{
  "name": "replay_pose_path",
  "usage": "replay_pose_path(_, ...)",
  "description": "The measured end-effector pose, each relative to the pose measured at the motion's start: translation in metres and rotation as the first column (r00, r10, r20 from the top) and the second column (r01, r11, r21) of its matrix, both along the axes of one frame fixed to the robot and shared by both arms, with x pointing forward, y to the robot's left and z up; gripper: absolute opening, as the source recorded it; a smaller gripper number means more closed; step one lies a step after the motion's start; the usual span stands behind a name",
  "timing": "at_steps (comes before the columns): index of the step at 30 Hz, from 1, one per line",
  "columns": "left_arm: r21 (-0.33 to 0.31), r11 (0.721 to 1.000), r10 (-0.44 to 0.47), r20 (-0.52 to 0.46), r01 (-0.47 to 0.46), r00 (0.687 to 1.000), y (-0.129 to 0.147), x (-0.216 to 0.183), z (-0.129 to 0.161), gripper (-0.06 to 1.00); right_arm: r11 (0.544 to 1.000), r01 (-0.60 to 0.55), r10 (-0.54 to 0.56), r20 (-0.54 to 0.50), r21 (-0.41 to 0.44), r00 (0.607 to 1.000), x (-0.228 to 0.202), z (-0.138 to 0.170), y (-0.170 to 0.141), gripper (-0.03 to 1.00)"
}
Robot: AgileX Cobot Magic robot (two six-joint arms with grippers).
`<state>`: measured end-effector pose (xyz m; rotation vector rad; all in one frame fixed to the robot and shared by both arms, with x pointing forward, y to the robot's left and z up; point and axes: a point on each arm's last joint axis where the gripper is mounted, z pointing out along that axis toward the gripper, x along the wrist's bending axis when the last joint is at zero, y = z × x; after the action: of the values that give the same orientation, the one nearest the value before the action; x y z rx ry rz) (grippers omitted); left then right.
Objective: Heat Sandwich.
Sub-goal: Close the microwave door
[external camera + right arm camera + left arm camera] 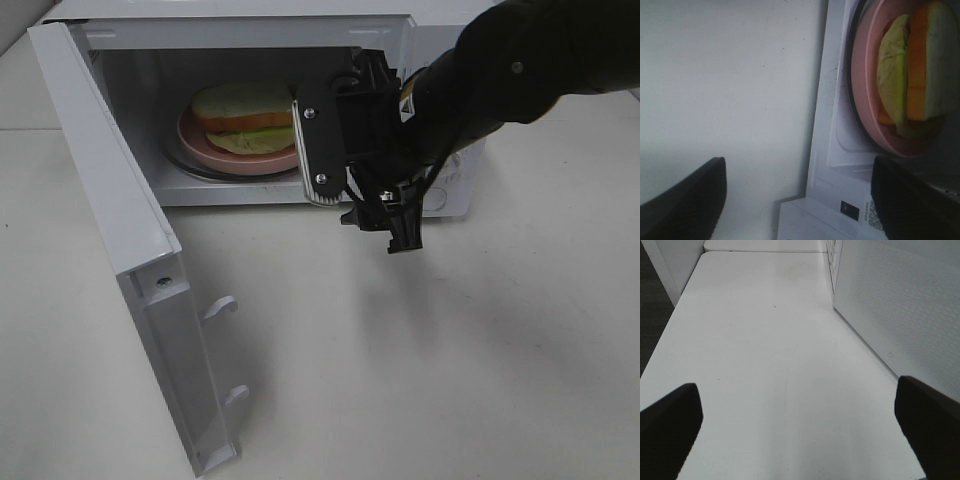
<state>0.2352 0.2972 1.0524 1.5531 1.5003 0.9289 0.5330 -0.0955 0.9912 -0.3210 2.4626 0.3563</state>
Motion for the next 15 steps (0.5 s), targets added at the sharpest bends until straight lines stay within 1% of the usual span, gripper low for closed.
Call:
replay_pose_path(4, 0.000, 1.000, 0.000, 0.000, 0.000, 1.000, 0.000, 0.000, 0.000, 0.99, 1.000, 0.004, -0.004, -0.001, 0.003, 1.000, -0.023, 0.007, -0.017, 0.77)
replay_pose_path(5, 0.000, 1.000, 0.000, 0.000, 0.000, 1.000, 0.000, 0.000, 0.000, 0.99, 1.000, 0.004, -0.004, -0.001, 0.003, 1.000, -0.023, 0.007, -0.017, 0.77)
replay_pose_path(9, 0.000, 1.000, 0.000, 0.000, 0.000, 1.000, 0.000, 0.000, 0.000, 0.99, 0.999, 0.025, -0.025, 0.006, 0.030, 1.000, -0.044, 0.016, -0.031, 0.77)
replay_pose_path(15, 0.000, 1.000, 0.000, 0.000, 0.000, 1.000, 0.000, 0.000, 0.000, 0.99, 0.995, 0.061, -0.062, 0.011, 0.075, 0.998, -0.064, 0.025, -0.045, 0.77)
